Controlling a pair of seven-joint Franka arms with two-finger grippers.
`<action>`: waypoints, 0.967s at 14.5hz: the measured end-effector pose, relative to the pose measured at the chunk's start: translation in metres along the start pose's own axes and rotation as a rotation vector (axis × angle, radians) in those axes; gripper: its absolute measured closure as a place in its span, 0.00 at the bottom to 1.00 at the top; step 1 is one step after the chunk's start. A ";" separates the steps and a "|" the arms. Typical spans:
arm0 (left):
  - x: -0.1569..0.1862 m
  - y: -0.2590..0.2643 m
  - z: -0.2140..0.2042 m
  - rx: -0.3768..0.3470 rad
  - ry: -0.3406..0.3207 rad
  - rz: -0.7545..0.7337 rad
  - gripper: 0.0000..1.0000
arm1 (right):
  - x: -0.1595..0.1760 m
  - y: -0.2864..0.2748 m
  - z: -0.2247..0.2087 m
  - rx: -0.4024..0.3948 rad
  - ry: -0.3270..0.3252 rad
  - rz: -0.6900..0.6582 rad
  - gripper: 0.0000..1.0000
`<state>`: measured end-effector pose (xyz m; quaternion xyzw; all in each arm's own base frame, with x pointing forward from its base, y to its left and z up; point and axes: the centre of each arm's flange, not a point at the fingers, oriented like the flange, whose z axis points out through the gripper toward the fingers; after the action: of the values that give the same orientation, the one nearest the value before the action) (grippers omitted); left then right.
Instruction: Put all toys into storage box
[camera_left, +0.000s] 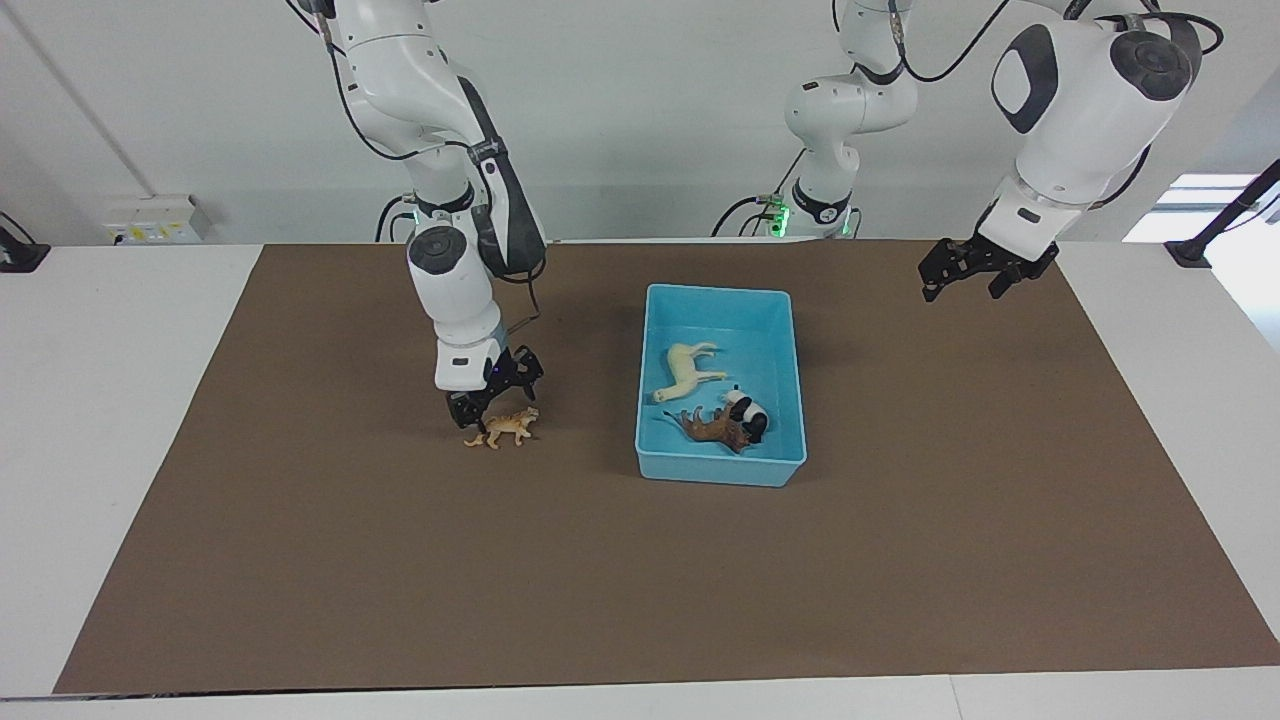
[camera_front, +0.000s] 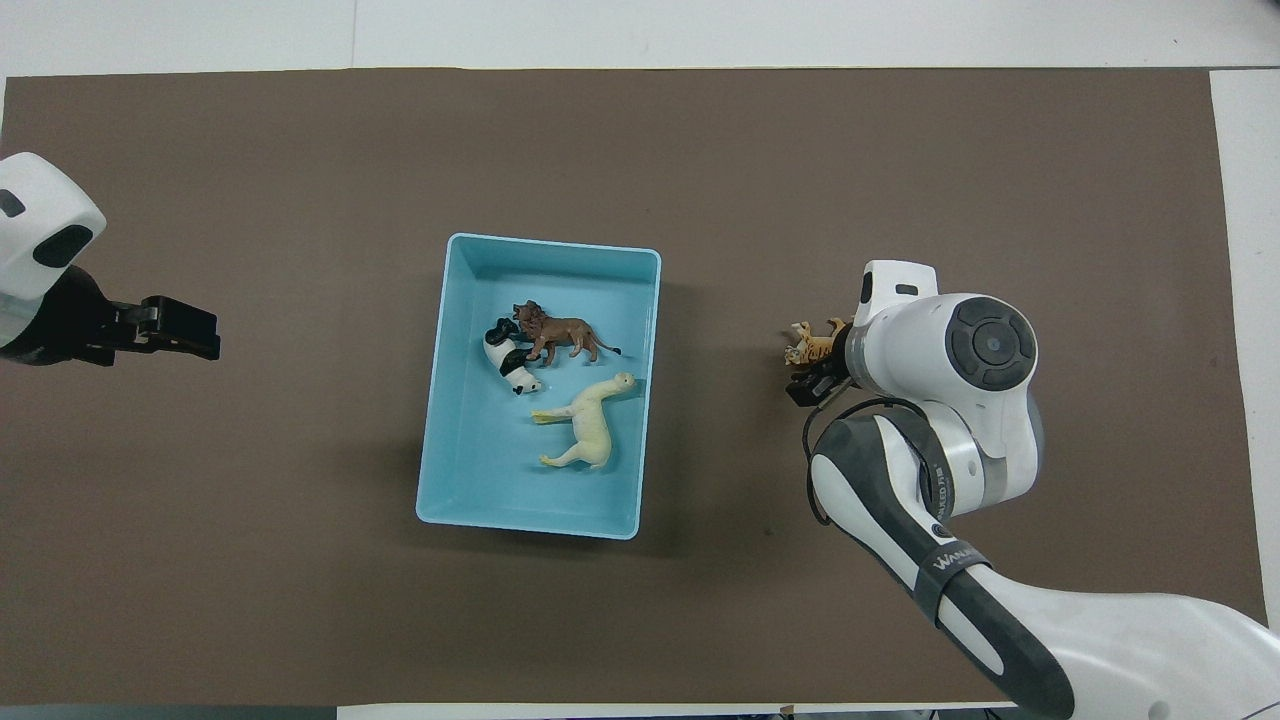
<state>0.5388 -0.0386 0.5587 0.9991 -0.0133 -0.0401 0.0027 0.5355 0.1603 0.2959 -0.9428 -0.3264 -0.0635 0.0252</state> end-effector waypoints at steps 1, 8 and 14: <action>0.000 0.000 0.000 0.000 0.000 0.000 0.00 | 0.000 0.000 0.000 0.000 0.000 -0.001 0.00; 0.000 0.000 0.003 0.000 -0.006 0.000 0.00 | 0.005 0.002 -0.003 -0.044 0.079 -0.105 0.00; 0.000 0.000 0.004 0.000 -0.007 0.001 0.00 | 0.007 0.003 -0.003 -0.067 0.101 -0.268 0.00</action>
<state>0.5381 -0.0390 0.5547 0.9989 -0.0136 -0.0438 0.0024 0.5419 0.1619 0.2998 -0.8866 -0.4455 -0.1246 0.0014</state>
